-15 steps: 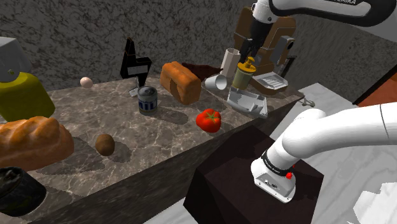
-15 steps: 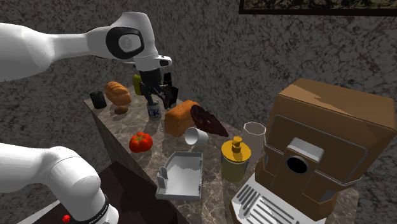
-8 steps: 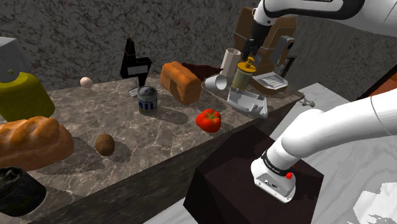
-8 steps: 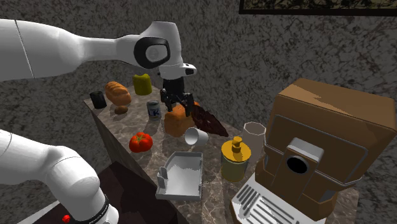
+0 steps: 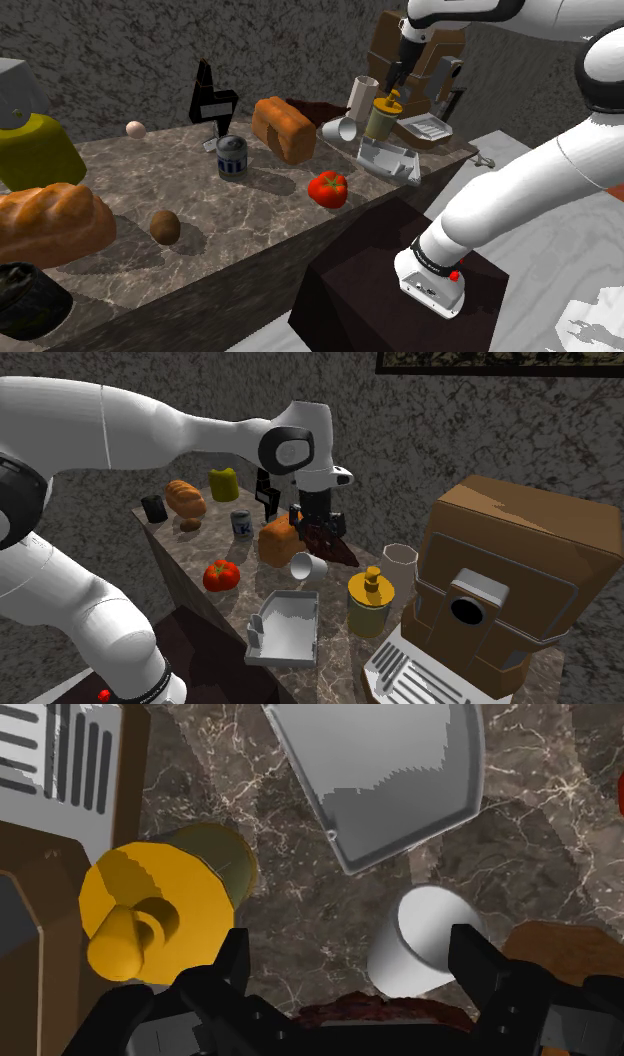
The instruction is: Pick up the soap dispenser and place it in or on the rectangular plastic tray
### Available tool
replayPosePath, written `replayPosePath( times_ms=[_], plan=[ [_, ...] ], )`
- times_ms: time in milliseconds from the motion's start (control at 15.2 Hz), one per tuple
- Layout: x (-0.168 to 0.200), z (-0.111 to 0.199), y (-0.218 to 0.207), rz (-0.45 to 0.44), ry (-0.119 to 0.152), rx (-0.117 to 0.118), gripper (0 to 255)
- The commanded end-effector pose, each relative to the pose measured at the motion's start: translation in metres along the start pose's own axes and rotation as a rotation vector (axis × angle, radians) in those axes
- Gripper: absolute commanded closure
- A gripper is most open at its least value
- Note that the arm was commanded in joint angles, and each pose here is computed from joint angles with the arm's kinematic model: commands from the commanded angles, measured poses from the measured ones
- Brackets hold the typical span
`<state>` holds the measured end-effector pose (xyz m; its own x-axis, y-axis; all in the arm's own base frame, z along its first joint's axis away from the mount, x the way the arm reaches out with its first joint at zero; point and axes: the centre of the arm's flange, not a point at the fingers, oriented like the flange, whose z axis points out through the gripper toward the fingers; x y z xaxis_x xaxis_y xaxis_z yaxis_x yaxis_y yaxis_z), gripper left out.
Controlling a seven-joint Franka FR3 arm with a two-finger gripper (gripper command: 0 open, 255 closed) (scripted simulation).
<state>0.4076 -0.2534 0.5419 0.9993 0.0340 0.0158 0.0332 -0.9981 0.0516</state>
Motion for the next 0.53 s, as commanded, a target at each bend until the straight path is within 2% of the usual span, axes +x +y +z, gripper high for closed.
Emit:
replayPosePath(
  times_ms=[0,462],
  plan=[
    [0.010,0.010,0.027,-0.007,-0.002,0.004,0],
    [0.039,0.042,0.113,-0.026,-0.011,0.025,0]
  ],
)
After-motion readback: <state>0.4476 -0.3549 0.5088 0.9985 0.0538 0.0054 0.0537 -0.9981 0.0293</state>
